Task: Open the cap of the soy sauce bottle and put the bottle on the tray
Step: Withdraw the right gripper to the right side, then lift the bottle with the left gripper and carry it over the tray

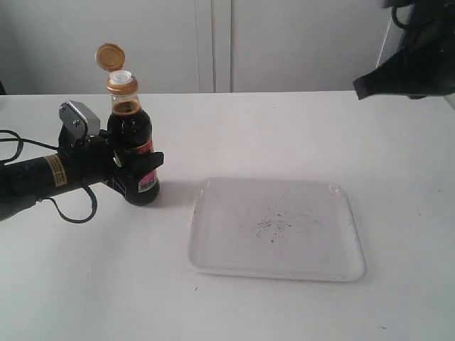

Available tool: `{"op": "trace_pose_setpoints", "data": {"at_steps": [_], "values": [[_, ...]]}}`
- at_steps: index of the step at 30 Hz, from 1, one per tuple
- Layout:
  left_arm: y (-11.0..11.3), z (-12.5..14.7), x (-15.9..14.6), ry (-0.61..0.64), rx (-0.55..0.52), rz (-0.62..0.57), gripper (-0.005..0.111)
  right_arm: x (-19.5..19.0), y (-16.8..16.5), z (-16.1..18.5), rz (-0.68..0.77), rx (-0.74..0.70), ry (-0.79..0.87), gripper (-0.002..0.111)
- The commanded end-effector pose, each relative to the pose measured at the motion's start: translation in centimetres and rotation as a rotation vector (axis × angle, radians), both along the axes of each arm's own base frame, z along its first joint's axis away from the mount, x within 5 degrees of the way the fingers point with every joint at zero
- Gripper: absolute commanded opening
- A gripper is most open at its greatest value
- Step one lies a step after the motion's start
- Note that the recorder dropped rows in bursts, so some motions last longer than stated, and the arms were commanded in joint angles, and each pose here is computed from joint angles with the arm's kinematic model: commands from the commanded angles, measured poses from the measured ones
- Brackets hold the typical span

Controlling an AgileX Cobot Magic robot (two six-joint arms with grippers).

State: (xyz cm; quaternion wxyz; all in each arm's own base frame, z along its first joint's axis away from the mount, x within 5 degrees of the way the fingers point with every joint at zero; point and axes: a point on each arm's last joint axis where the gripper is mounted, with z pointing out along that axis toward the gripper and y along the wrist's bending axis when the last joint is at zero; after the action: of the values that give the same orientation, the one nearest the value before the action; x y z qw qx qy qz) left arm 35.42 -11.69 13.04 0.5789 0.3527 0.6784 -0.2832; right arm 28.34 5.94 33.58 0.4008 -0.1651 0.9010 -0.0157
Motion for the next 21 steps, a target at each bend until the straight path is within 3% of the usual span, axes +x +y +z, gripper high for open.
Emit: {"op": "trace_pose_setpoints", "data": {"at_steps": [1,21], "values": [[-0.1,0.6,-0.5,0.012,0.029,-0.015,0.0,-1.6,-0.8,-1.3,0.015,-0.041,0.031,0.0],[0.1,7.5,-2.1,-0.069,-0.066,-0.01,0.0,-1.9,-0.8,-1.9,0.02,-0.031,0.028,0.0]]}}
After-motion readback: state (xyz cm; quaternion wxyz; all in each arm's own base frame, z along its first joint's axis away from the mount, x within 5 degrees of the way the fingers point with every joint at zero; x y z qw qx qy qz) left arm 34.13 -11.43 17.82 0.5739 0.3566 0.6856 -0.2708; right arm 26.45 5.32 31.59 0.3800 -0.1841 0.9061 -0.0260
